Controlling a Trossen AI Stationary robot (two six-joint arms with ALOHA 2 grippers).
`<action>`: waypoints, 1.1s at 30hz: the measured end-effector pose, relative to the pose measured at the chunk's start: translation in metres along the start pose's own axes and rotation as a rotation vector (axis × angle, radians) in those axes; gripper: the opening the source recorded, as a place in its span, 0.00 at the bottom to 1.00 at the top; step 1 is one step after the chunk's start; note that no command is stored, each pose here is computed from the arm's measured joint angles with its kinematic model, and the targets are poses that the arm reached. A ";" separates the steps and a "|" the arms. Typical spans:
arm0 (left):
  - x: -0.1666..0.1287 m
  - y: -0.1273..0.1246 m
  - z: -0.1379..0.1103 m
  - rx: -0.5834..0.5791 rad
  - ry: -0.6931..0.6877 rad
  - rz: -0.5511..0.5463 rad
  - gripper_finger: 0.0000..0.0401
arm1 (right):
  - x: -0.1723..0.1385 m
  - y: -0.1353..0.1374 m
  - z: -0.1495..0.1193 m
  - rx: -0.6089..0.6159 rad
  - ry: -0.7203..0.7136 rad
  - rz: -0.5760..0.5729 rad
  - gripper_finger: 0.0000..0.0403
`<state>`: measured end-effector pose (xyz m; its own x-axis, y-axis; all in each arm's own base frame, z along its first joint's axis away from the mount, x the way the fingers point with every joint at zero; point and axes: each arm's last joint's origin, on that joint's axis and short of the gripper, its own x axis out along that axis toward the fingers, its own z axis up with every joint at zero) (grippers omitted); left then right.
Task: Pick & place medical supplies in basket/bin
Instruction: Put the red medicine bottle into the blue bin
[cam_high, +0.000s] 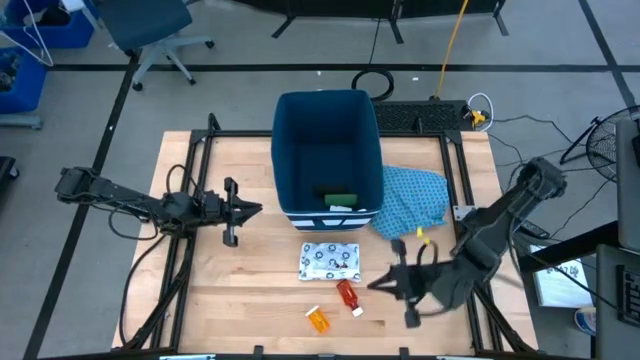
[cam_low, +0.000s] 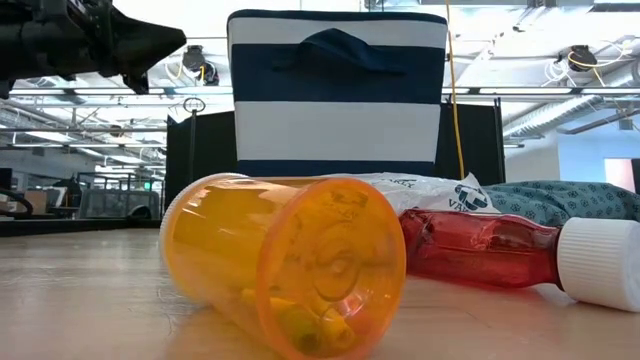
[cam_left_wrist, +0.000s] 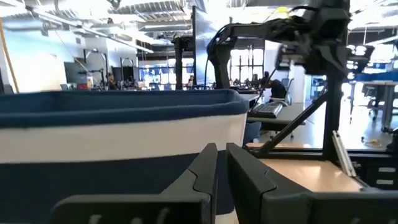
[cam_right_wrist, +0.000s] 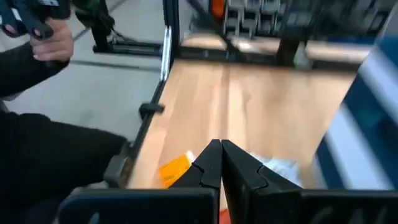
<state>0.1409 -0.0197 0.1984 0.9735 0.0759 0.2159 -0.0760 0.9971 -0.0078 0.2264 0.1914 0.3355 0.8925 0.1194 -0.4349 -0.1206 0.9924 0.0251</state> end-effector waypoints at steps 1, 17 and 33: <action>0.000 0.000 -0.001 -0.013 0.007 0.000 0.10 | 0.005 0.005 -0.003 0.034 0.034 -0.004 0.00; 0.000 0.000 -0.006 -0.115 0.065 0.001 0.09 | 0.106 0.002 -0.068 0.513 0.524 -0.022 0.21; 0.000 0.000 -0.006 -0.035 0.066 0.001 0.09 | 0.126 -0.004 -0.090 0.880 0.621 -0.218 0.56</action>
<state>0.1422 -0.0198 0.1921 0.9855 0.0758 0.1515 -0.0702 0.9966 -0.0424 0.3001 0.1998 0.1997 0.4532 0.1480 -0.8791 0.5856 0.6941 0.4187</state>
